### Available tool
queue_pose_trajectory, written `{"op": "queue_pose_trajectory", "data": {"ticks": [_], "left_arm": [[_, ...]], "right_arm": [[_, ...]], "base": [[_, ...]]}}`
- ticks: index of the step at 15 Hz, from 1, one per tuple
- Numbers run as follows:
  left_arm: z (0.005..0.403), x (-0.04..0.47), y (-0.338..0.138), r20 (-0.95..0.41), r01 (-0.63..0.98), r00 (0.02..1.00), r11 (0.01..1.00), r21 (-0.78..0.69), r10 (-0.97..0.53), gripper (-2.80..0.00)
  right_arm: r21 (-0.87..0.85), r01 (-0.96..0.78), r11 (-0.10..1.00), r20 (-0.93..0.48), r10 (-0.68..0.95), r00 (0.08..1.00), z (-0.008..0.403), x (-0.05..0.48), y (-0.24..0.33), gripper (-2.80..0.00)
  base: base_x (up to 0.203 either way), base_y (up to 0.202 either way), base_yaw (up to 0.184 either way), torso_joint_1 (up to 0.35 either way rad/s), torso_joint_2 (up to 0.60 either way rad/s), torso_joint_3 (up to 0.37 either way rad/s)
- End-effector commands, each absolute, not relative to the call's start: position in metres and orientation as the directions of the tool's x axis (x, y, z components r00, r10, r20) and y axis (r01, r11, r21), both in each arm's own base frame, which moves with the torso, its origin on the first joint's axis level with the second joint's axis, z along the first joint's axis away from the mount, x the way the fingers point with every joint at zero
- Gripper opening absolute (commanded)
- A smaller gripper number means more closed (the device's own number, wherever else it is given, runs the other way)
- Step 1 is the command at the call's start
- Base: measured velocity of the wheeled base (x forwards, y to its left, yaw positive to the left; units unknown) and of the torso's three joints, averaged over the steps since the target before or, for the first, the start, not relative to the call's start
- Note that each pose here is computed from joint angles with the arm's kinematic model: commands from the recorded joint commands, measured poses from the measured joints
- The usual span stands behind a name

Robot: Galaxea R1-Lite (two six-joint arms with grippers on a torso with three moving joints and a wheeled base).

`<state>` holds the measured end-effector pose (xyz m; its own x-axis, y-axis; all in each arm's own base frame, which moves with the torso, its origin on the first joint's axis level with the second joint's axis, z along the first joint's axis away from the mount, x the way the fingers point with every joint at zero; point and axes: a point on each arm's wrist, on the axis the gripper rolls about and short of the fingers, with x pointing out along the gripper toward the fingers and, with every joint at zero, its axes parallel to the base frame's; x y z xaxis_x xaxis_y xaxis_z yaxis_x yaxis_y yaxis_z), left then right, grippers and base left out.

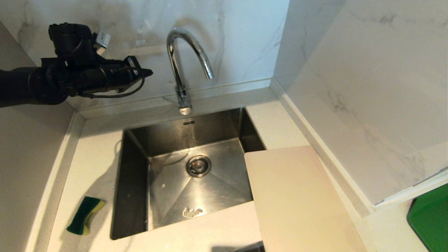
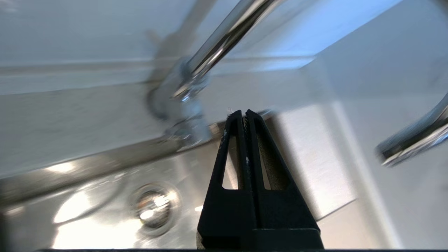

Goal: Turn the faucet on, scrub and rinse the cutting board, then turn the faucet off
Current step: Turn on the tap

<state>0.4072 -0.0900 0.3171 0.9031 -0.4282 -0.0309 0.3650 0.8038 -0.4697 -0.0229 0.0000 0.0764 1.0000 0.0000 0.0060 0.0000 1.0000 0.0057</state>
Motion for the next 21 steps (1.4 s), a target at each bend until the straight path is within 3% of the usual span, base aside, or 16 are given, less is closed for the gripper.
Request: {"op": "queue_pose_trajectory", "data": {"ticks": [1,4,11,15,21], "left_arm": [[0.311,0.419,-0.094,-0.026,0.381,0.882,0.743,-0.55,-0.471,-2.8],[0.31,0.418,-0.102,-0.017,0.426,0.815,0.619,-0.66,-0.579,-2.8],[0.303,0.431,-0.109,0.064,0.519,0.755,0.535,-0.667,-0.652,-2.8],[0.305,0.434,-0.111,0.133,0.522,0.718,0.401,-0.753,-0.684,-2.8],[0.292,0.446,-0.109,0.137,0.519,0.722,0.4,-0.755,-0.678,-2.8]], "right_arm": [[0.006,0.0,1.0,0.006,0.0,1.0,0.076,-0.023,0.0,-2.8],[0.006,0.0,1.0,0.006,0.0,1.0,0.076,-0.023,0.0,-2.8],[0.006,0.0,1.0,0.006,0.0,1.0,0.076,-0.023,0.0,-2.8],[0.006,0.0,1.0,0.006,0.0,1.0,0.076,-0.023,0.0,-2.8],[0.006,0.0,1.0,0.006,0.0,1.0,0.076,-0.023,0.0,-2.8]], "base": [[0.0,0.0,0.0,0.0,0.0,0.0],[0.0,0.0,0.0,0.0,0.0,0.0],[0.0,0.0,0.0,0.0,0.0,0.0],[0.0,0.0,0.0,0.0,0.0,0.0],[0.0,0.0,0.0,0.0,0.0,0.0]]}}
